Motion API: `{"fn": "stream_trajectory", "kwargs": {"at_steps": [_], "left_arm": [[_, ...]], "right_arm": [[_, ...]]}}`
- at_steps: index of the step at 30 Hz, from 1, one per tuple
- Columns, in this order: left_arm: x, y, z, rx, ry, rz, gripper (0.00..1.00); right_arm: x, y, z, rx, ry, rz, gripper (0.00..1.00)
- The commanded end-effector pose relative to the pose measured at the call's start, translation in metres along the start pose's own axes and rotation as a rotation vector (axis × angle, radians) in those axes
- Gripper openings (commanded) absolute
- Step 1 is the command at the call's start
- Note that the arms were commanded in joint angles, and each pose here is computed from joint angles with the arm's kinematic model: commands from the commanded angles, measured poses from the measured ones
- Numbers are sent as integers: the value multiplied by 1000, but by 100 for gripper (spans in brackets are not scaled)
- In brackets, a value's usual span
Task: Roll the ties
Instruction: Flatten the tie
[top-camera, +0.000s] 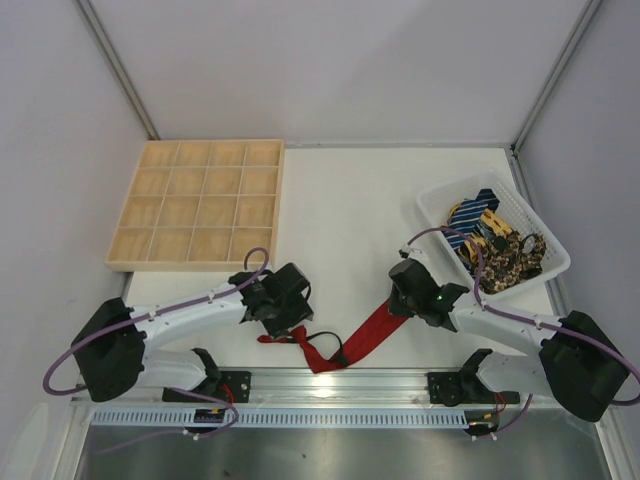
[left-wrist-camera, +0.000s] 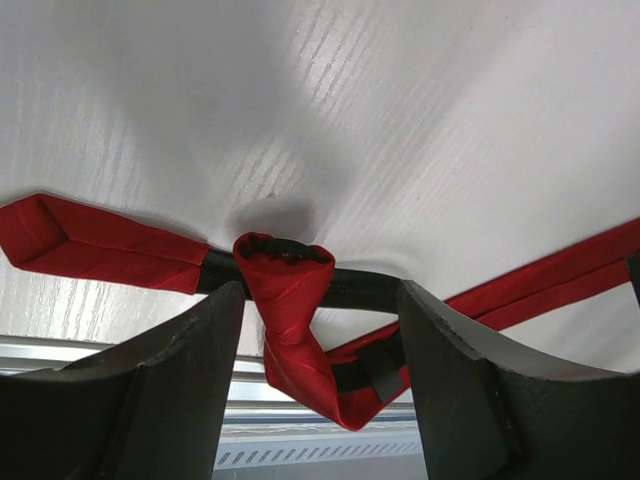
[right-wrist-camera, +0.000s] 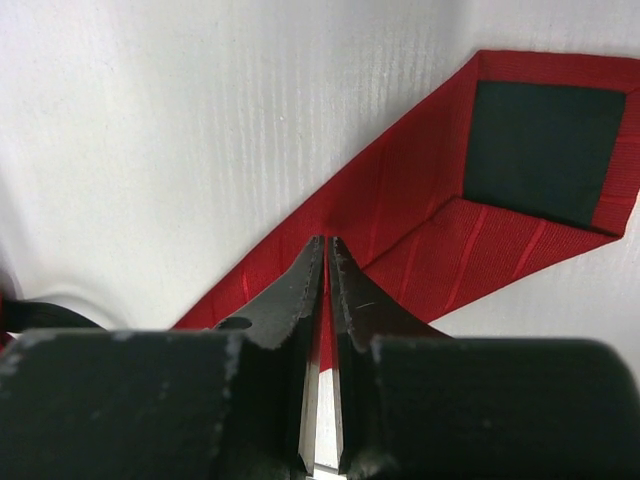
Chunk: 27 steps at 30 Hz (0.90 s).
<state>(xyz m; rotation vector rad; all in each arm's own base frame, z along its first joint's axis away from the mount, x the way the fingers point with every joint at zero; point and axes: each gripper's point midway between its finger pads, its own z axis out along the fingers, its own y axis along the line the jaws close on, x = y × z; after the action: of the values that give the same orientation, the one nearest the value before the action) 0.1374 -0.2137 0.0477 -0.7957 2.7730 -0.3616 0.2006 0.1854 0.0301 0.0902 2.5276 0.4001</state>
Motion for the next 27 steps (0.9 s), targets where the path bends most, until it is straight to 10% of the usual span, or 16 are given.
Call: {"fn": "stream_trajectory", "kwargs": {"at_steps": [1, 12, 21, 27], "left_arm": [[2, 0, 9, -11, -4, 30, 68], [2, 1, 23, -37, -8, 73, 53], [-7, -28, 17, 36, -47, 221, 1], [-32, -81, -28, 233, -174, 424, 1]], "right_arm": [[3, -4, -1, 2, 4, -4, 9], [10, -14, 7, 21, 34, 40, 9], [11, -24, 16, 25, 103, 92, 10], [18, -37, 15, 56, 145, 176, 9]]}}
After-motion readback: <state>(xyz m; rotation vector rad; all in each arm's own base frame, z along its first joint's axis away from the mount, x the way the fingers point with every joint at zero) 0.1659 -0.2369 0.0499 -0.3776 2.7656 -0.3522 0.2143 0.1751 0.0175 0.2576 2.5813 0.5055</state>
